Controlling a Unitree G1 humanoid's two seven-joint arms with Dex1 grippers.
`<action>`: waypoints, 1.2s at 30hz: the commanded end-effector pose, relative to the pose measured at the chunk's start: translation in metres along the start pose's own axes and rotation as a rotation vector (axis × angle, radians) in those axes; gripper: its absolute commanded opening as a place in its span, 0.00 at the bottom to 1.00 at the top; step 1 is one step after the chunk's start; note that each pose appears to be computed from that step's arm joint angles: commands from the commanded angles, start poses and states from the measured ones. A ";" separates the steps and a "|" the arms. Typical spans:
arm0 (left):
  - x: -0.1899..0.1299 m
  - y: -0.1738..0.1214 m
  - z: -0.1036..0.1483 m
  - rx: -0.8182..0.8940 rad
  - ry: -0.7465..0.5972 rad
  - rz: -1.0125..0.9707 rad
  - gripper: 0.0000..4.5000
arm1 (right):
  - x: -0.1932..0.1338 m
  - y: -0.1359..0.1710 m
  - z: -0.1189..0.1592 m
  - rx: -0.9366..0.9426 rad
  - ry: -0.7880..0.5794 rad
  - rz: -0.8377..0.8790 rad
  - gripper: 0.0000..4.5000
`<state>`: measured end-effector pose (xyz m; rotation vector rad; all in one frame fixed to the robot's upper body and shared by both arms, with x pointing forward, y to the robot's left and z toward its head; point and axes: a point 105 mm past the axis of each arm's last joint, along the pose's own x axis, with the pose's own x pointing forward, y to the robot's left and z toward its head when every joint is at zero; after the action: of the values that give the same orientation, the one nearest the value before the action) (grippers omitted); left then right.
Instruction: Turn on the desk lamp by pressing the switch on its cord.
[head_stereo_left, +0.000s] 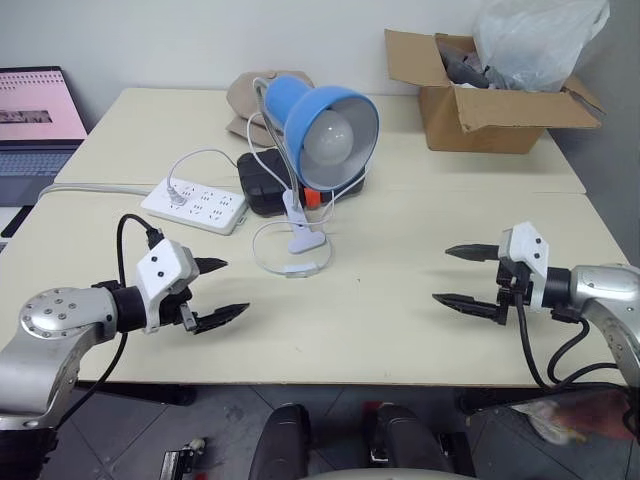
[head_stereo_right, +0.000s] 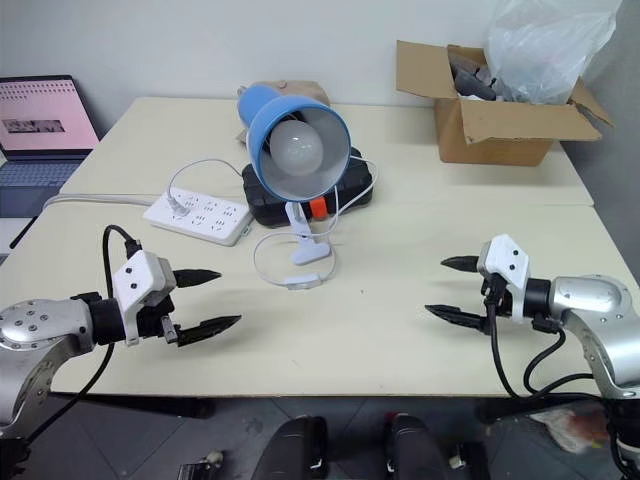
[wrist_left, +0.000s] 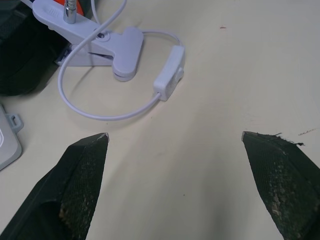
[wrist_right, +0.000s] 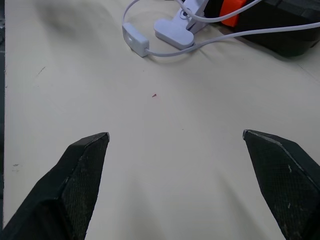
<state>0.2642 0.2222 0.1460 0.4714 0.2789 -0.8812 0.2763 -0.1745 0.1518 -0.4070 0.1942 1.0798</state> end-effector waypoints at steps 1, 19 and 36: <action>-0.004 0.003 0.014 0.041 -0.036 0.017 0.99 | 0.001 0.000 0.010 -0.046 -0.023 -0.001 1.00; 0.013 0.012 0.010 0.183 -0.014 -0.024 0.99 | 0.014 0.012 0.017 -0.010 -0.027 0.025 1.00; 0.095 0.020 0.001 0.226 -0.064 -0.176 0.99 | 0.023 0.024 0.031 0.049 -0.019 0.003 1.00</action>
<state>0.3352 0.1721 0.1116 0.6069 0.1769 -1.0808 0.2685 -0.1363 0.1574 -0.3230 0.2395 1.0725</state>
